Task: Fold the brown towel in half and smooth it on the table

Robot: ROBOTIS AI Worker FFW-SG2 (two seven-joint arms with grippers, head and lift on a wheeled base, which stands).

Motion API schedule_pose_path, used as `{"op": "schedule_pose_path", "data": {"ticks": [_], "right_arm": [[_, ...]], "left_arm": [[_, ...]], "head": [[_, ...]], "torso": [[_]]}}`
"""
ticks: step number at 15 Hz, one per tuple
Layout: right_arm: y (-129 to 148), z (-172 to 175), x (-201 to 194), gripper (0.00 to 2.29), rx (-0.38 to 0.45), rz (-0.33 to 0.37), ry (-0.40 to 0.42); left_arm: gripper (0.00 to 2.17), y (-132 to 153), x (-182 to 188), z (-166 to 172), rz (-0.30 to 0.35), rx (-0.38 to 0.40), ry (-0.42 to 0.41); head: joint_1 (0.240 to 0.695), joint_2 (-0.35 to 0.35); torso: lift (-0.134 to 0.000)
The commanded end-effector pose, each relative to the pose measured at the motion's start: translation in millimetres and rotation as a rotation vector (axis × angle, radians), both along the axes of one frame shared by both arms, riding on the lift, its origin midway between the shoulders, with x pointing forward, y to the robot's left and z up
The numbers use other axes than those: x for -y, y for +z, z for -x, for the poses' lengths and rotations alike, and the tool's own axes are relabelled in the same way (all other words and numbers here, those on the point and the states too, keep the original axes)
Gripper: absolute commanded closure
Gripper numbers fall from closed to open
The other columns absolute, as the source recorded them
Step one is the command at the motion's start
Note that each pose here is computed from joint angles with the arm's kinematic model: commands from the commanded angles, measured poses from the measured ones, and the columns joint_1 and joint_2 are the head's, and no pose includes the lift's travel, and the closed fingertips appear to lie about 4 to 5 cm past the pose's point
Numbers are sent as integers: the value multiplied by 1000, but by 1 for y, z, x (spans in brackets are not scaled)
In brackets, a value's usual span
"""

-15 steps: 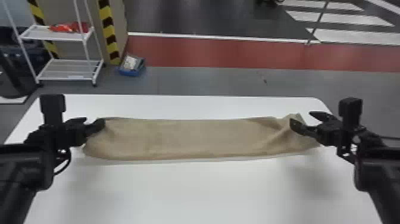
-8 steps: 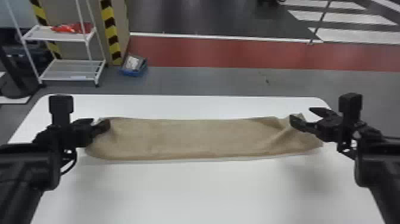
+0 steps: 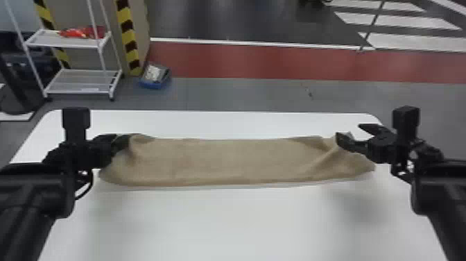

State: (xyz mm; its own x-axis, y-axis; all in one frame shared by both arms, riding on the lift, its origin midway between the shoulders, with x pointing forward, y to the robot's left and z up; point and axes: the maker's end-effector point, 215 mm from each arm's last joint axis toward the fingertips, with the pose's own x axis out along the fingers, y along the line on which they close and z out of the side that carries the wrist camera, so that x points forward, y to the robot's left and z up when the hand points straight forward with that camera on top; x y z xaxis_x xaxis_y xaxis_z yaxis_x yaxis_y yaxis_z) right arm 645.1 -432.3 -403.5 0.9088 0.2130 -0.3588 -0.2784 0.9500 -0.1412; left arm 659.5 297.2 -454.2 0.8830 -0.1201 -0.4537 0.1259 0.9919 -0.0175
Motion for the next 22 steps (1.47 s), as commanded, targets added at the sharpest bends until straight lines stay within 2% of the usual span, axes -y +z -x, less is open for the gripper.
{"op": "schedule_pose_path", "data": {"ticks": [1, 4, 5, 6, 9, 12, 14, 15, 17, 22], "right_arm": [[-1, 0, 2, 218, -4, 4, -3], [-3, 2, 5, 218, -7, 9, -10], [-4, 2, 5, 218, -8, 10, -13], [-4, 3, 8, 218, -7, 10, -19], [-7, 4, 20, 218, 6, 28, -73], [-16, 7, 29, 265, 12, 39, -104], [-21, 4, 44, 346, 27, 77, -189], [-22, 1, 48, 367, 27, 69, -222], [-25, -4, 39, 410, 23, 41, -222], [-52, 0, 21, 410, -69, 7, -178]], "left_arm": [[994, 11, 2, -3, 7, 30, 5], [998, 23, 9, -7, 10, 60, -17], [1116, 23, 9, -7, 11, 62, -17], [1389, 26, 11, -7, 15, 67, -16], [1389, 42, 29, -10, 34, 96, -47], [1389, 44, 53, -12, 17, 98, -90], [1389, 51, 67, -16, 8, 110, -115], [1389, 52, 72, -17, 5, 111, -126], [1389, 52, 77, -18, 1, 115, -136], [1389, 47, 77, -18, -1, 111, -139]], "head": [[695, -110], [695, -115], [695, -119], [695, -122], [695, -127], [695, -154], [695, -168], [695, -179], [692, -204], [695, -192]], "torso": [[-120], [-120], [-120], [-120], [-120], [-120], [-120], [-120], [-120], [-120]]}}
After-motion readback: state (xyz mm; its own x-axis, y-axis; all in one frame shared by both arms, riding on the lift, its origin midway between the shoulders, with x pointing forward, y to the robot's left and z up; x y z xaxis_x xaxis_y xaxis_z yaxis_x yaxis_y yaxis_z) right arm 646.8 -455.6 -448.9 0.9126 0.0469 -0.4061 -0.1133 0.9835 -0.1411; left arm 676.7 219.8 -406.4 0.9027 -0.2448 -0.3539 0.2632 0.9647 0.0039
